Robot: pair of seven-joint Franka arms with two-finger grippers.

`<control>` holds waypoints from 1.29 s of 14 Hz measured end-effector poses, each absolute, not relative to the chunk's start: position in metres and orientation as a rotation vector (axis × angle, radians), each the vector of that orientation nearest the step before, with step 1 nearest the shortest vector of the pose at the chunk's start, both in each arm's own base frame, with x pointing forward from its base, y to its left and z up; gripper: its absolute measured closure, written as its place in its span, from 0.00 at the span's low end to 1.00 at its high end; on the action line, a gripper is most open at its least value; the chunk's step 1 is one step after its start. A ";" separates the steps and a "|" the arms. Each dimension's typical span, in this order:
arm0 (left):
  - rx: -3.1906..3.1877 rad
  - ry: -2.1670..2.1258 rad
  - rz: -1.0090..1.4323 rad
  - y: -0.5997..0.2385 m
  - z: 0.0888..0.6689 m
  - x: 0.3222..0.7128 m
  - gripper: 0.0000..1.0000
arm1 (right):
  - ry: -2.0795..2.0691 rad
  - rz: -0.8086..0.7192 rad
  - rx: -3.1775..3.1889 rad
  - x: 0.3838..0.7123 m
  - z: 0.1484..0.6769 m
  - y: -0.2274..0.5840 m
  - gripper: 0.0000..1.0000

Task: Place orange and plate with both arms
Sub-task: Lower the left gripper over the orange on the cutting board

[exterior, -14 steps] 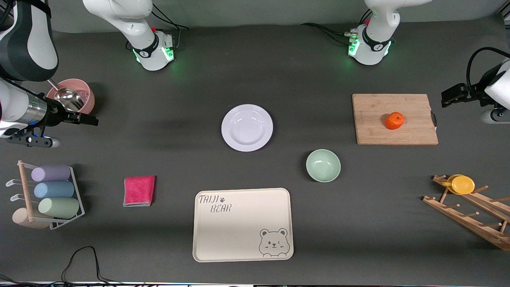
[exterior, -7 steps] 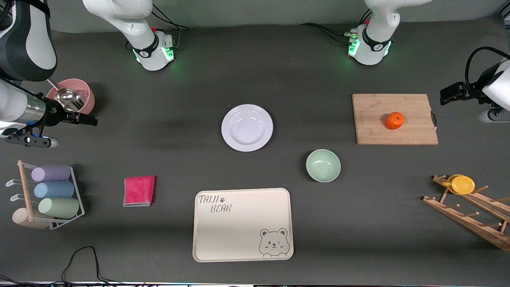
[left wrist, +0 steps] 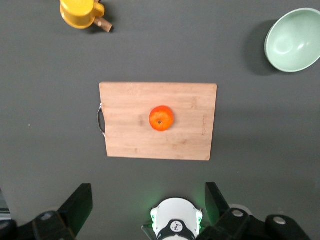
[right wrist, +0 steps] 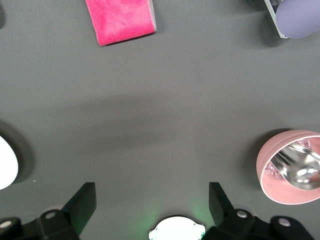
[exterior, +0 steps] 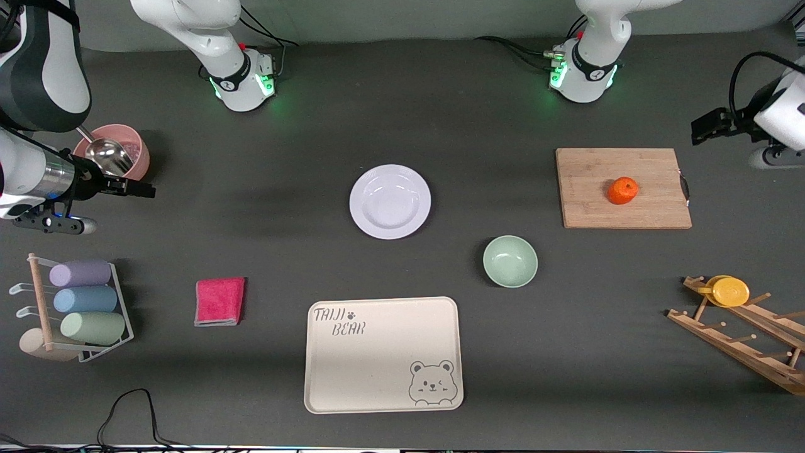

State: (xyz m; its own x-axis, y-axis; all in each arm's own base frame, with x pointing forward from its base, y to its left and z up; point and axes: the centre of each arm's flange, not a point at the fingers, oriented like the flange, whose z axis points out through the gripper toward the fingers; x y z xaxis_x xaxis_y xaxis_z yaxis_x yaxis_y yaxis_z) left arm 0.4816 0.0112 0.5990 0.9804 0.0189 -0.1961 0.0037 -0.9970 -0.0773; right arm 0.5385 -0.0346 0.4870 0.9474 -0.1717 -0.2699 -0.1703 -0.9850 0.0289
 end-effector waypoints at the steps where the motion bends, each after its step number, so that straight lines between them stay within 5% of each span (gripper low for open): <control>1: -3.047 -0.029 0.300 0.013 0.600 0.466 0.00 | -0.272 -0.430 3.095 0.539 0.487 -0.035 0.00; 6: -3.026 -0.034 0.243 0.011 0.539 0.379 0.00 | -0.250 -0.465 3.091 0.542 0.475 -0.028 0.00; 18: -3.056 0.029 0.151 0.013 0.340 0.371 0.00 | -0.142 -0.569 3.072 0.555 0.436 0.009 0.00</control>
